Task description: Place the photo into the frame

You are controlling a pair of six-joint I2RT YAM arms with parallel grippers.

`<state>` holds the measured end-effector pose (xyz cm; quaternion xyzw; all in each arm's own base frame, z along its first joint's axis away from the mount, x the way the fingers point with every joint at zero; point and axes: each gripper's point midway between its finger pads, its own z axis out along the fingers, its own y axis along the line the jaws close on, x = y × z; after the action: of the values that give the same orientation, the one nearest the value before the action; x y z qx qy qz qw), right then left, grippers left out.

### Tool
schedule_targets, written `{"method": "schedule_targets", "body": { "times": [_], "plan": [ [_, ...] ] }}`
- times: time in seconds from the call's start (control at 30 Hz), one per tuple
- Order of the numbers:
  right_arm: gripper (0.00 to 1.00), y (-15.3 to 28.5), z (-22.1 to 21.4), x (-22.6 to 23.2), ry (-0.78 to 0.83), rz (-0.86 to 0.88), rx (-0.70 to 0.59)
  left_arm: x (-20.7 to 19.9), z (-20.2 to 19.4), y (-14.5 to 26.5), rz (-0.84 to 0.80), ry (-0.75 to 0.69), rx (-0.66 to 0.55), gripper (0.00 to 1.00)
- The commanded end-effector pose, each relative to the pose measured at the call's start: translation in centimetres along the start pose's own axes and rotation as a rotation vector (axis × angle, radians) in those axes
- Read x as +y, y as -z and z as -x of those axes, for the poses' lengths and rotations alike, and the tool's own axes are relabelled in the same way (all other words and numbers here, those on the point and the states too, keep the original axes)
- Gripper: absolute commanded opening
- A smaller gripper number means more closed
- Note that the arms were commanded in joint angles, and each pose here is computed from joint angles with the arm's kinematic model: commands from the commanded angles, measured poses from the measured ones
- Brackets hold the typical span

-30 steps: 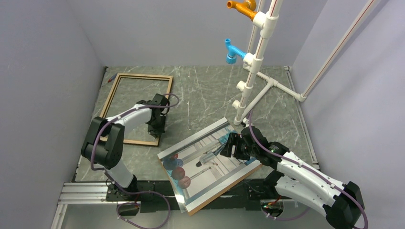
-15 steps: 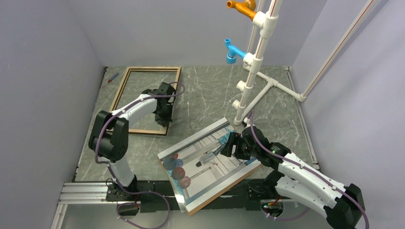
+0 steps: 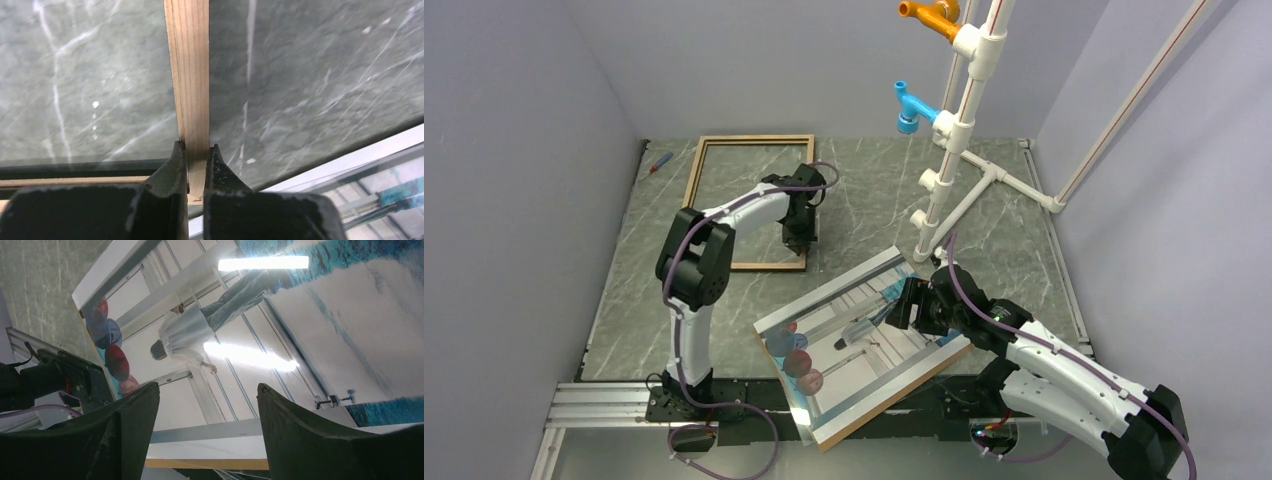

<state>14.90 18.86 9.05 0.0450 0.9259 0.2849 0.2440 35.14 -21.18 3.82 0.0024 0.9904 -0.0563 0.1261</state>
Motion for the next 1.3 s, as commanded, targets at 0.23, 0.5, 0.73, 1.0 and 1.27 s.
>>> {"method": "schedule_targets", "body": {
  "times": [0.23,0.5,0.73,1.0,1.27],
  "plan": [
    [0.74,0.2,0.3,0.1,-0.002,0.013,-0.029,-9.2,2.8,0.9,-0.344,0.006,-0.059,0.59],
    [0.74,0.2,0.3,0.2,-0.004,0.019,-0.03,-6.2,1.1,3.7,-0.345,-0.069,-0.116,0.79],
    [0.74,-0.1,0.2,0.4,-0.004,0.025,-0.018,-2.1,0.3,4.4,-0.34,-0.034,-0.14,0.78],
    [0.74,-0.2,0.1,0.1,-0.006,0.018,-0.017,-3.4,0.7,2.2,-0.318,-0.06,-0.097,0.75],
    [0.75,0.0,-0.1,-0.3,-0.001,0.003,-0.02,-6.7,1.0,-0.9,-0.318,-0.092,-0.045,0.63]
  ]
}}
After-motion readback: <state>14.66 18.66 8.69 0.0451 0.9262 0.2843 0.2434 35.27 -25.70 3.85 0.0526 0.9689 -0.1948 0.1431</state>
